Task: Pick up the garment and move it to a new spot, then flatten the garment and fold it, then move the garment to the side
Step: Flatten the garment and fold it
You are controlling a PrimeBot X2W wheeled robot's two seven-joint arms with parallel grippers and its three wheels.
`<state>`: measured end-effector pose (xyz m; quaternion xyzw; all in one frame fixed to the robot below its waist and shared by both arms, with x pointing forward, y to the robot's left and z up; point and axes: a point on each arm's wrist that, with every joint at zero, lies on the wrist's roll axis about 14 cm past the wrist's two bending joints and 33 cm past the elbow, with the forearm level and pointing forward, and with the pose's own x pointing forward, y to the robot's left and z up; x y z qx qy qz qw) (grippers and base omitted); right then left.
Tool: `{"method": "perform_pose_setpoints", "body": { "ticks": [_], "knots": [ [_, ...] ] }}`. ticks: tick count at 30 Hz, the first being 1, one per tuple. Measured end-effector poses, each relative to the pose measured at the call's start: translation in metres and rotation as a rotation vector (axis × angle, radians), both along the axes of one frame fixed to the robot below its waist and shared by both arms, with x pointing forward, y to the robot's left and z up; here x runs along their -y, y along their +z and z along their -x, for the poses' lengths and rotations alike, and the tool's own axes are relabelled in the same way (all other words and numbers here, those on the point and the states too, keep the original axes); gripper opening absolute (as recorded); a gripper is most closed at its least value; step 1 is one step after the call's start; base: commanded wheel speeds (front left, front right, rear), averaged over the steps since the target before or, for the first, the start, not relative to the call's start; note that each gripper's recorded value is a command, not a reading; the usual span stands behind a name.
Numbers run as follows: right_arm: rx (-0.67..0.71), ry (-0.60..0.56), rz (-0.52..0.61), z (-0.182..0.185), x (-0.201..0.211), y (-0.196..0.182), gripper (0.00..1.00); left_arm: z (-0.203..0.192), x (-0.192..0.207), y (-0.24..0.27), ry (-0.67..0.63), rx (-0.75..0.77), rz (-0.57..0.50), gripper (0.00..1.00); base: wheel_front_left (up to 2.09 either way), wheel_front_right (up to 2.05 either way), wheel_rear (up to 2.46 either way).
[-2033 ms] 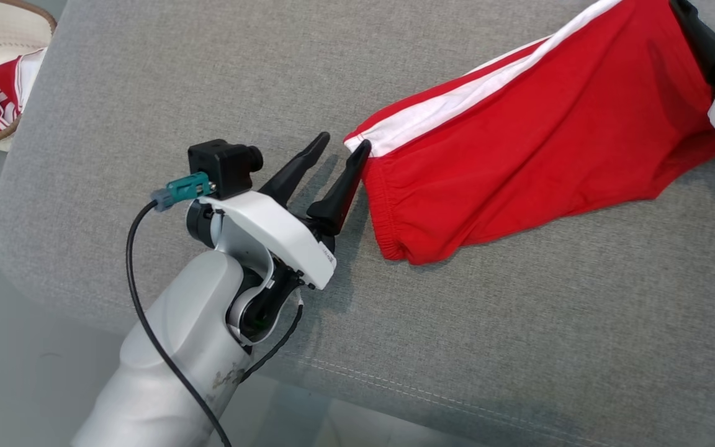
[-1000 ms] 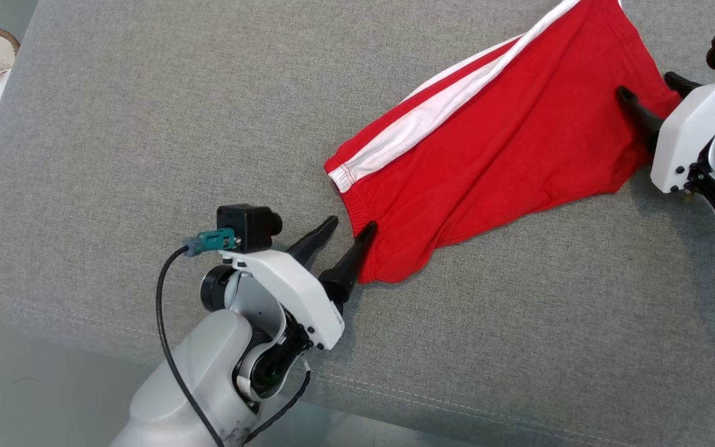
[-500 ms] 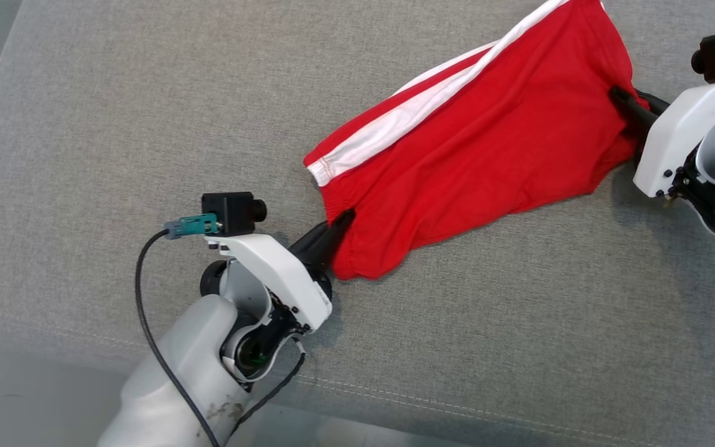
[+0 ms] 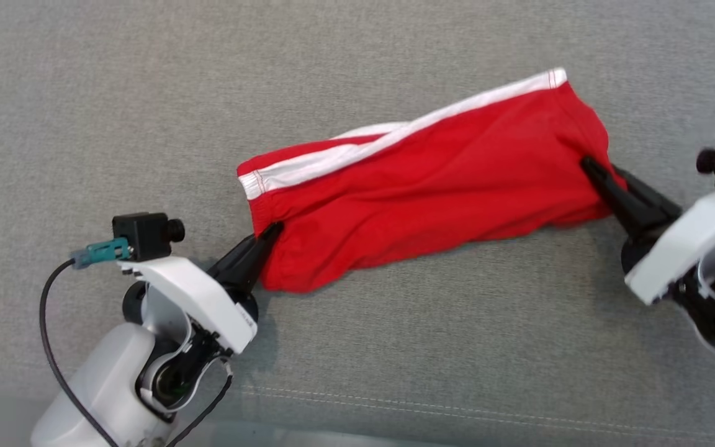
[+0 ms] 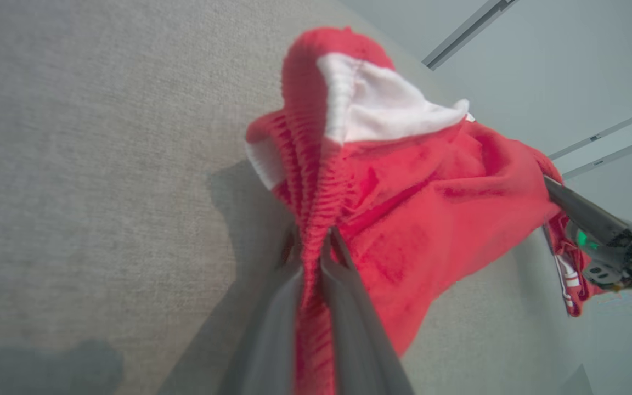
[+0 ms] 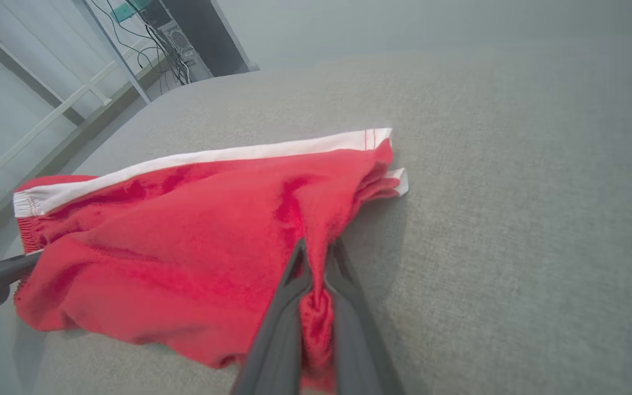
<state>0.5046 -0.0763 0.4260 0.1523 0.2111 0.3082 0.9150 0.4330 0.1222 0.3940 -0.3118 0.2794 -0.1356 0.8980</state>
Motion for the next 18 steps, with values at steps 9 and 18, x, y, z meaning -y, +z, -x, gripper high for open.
{"method": "perform_pose_setpoints", "body": {
  "ticks": [9, 18],
  "knots": [
    [-0.051, -0.178, -0.100, 0.065, 0.027, -0.010, 0.00, 0.018, 0.011, 0.003, -0.084, -0.030, -0.027, 0.00, 0.00, 0.00, 0.00],
    [-0.088, -0.324, -0.124, 0.108, 0.038, -0.007, 0.00, 0.032, 0.018, 0.013, -0.145, -0.052, -0.046, 0.00, 0.00, 0.00, 0.00]
  ]
}}
